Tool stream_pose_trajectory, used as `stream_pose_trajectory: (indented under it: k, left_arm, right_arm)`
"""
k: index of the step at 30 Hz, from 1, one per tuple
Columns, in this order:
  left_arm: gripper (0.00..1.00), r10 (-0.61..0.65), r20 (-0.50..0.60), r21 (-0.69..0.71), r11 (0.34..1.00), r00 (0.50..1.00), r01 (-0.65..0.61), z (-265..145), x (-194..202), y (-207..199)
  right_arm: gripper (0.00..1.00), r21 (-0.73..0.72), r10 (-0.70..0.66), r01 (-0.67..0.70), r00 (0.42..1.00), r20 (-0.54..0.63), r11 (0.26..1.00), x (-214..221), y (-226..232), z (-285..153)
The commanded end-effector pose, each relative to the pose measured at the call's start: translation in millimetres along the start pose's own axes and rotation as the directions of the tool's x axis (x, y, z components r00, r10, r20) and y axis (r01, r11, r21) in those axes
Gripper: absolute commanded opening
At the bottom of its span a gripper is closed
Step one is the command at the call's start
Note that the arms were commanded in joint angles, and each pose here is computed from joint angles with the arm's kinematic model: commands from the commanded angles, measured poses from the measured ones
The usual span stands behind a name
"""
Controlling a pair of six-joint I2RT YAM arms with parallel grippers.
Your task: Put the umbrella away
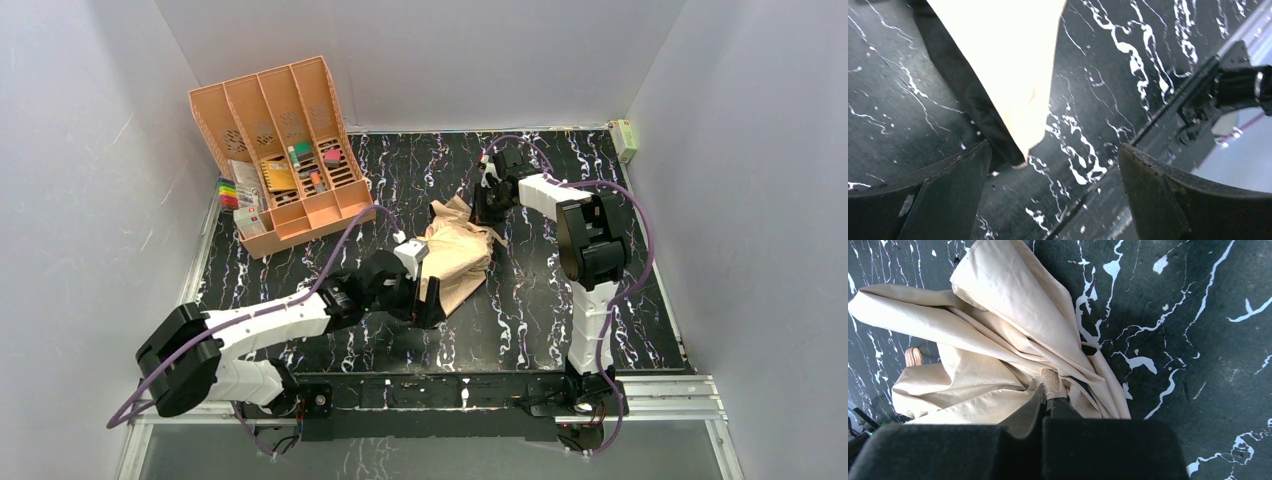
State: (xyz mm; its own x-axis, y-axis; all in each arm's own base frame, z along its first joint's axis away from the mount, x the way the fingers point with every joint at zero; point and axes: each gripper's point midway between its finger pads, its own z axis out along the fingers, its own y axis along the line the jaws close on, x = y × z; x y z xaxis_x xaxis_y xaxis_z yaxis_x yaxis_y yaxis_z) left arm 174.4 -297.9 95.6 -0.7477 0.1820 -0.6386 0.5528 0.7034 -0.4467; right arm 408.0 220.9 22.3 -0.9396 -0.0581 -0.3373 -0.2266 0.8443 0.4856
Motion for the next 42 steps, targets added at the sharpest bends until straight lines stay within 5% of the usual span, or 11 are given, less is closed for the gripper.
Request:
stream_pose_trajectory:
  k: [1,9,23,31,42]
  left_arm:
    - [0.98,0.025,0.096,-0.139,0.990,0.995,-0.011,15,-16,21]
    - [0.84,0.077,0.068,-0.241,0.969,0.995,-0.059,40,-15,37]
    - [0.02,0.133,0.152,-0.207,0.973,0.979,-0.100,27,-54,10]
    - [0.00,0.219,0.153,0.083,0.969,0.964,-0.233,24,-75,-58]
    - [0.00,0.306,0.067,0.490,0.819,0.950,-0.298,7,-53,-133]
  right_arm:
    - [0.00,0.150,0.043,-0.029,0.995,-0.089,0.988,34,-46,8]
    - [0.00,0.129,0.039,-0.028,0.996,-0.085,0.991,33,-41,7]
    - [0.00,0.129,0.042,-0.029,0.995,-0.093,0.991,35,-43,9]
    - [0.00,0.131,0.045,-0.032,0.994,-0.104,0.991,40,-45,11]
    - [0.00,0.126,0.058,-0.043,0.991,-0.118,0.991,46,-46,16]
